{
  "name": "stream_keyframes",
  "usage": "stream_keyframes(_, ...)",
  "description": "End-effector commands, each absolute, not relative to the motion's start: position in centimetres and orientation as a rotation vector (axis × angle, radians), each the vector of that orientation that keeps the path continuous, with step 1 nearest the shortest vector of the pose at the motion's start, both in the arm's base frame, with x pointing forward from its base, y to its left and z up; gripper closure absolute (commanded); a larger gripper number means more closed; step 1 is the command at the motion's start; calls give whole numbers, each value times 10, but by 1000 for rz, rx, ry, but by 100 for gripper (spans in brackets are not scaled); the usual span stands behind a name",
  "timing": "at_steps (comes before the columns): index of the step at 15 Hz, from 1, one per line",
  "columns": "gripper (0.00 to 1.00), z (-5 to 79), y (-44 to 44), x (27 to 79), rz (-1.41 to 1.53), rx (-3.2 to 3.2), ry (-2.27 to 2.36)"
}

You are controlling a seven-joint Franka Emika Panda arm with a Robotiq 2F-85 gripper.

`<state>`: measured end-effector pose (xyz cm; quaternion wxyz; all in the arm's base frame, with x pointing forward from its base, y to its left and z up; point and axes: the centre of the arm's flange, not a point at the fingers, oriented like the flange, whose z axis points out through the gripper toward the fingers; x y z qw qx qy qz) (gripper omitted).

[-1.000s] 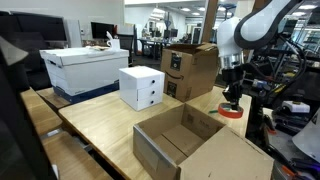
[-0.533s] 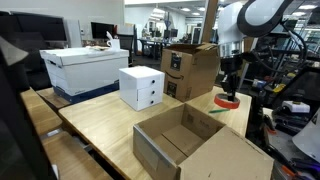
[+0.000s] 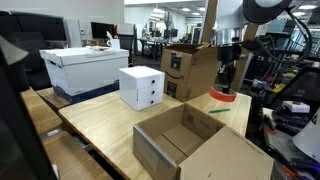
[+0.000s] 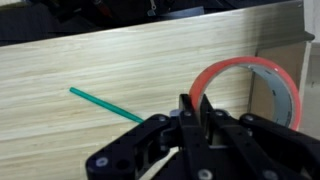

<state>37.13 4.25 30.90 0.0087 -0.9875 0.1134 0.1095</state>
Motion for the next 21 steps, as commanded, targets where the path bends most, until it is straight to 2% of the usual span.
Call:
stream_keyframes(1, 96, 331, 63, 370, 300, -3101, 208)
stream_keyframes(21, 96, 331, 179, 400, 315, -3102, -360)
